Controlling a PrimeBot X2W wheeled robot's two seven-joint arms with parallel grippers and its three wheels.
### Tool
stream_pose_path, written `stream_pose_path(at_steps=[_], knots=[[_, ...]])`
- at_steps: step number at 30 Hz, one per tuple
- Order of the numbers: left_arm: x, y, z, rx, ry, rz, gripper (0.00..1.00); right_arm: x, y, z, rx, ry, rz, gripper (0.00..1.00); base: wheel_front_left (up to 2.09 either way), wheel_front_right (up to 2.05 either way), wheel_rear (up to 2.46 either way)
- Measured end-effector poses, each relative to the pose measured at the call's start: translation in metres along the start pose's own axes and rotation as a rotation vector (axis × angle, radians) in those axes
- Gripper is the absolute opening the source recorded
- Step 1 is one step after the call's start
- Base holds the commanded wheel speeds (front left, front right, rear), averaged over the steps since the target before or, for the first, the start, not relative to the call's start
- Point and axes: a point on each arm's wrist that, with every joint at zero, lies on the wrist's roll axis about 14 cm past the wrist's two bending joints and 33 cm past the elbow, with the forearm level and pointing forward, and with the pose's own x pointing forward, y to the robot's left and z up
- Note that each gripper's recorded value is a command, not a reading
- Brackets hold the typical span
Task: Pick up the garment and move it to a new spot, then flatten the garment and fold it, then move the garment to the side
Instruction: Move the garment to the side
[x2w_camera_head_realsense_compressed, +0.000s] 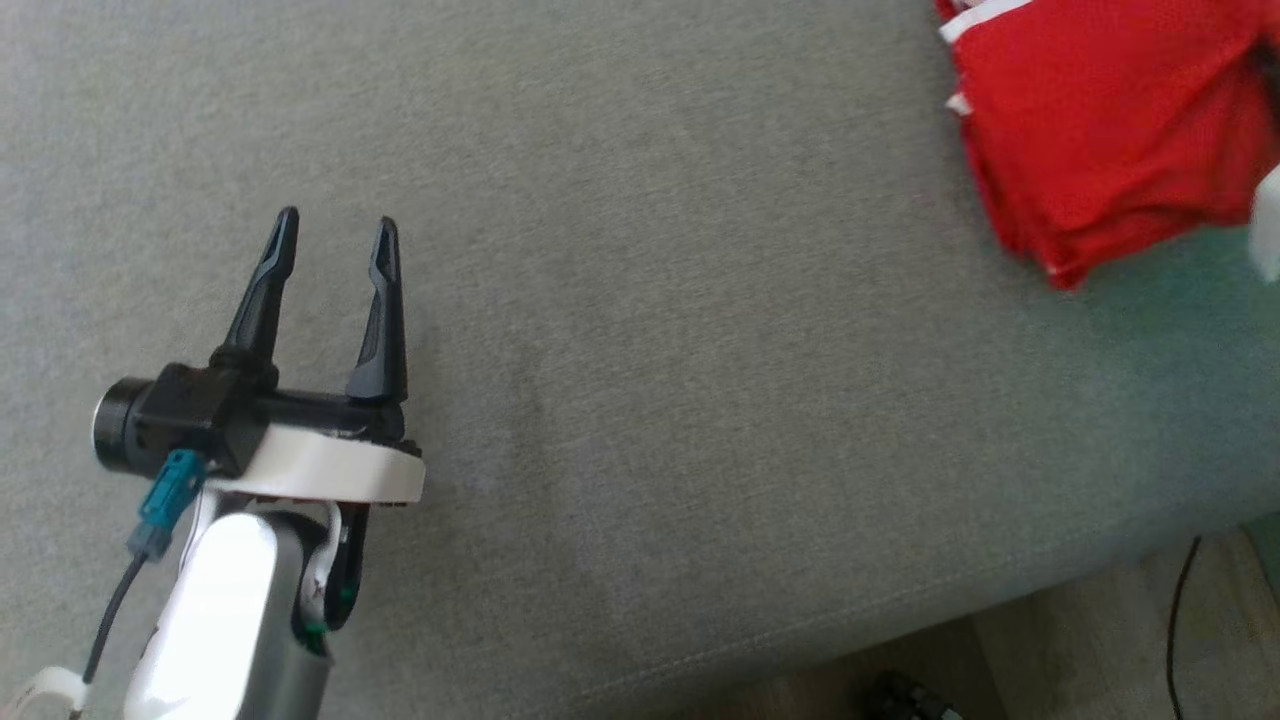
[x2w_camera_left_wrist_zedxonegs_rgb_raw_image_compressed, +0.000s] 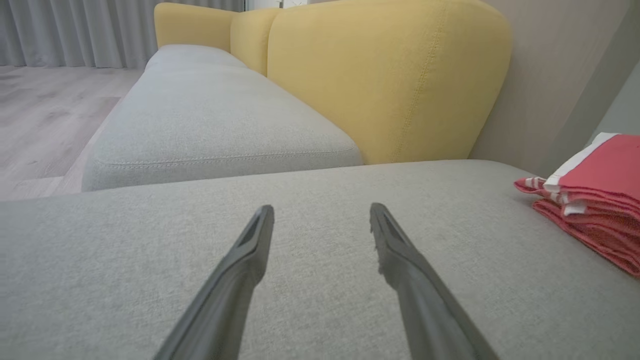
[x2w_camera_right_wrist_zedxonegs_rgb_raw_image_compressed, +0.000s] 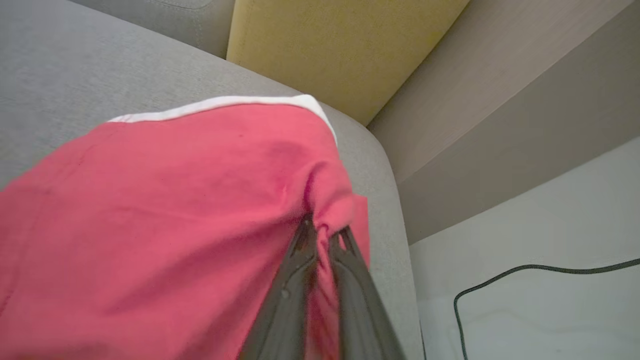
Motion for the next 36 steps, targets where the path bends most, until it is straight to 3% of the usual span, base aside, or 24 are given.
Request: stream_pose_path(at_steps=[8,15,16,17,18,29,36], knots=[[0.002,0.016,-0.013,0.0,0.024,0.027,1.0,0.029,-0.014,-0.02,-0.007,0.133,-0.05,0.0,0.0,0.0,0.0],[0.005,0.025,-0.021,-0.002,0.035,0.043,1.0,0.047,-0.004,-0.058,0.109,0.252,-0.085,0.0,0.0,0.0,0.0],[0.004,0.026,-0.023,-0.002,0.04,0.044,1.0,0.049,0.0,-0.06,0.129,0.251,-0.084,0.24,0.0,0.0,0.0],[0.004,0.026,-0.024,-0.003,0.043,0.044,1.0,0.05,0.003,-0.062,0.15,0.249,-0.085,0.24,0.0,0.0,0.0],[0.004,0.025,-0.025,-0.004,0.045,0.043,1.0,0.05,0.005,-0.065,0.174,0.253,-0.088,1.0,0.0,0.0,0.0],[0.0,0.013,-0.002,0.02,0.01,0.019,1.0,0.008,0.011,-0.096,0.453,0.222,-0.165,1.0,0.0,0.0,0.0],[-0.027,0.01,0.014,0.042,0.003,0.041,1.0,-0.029,0.04,-0.049,0.526,-0.032,-0.123,1.0,0.0,0.0,0.0]])
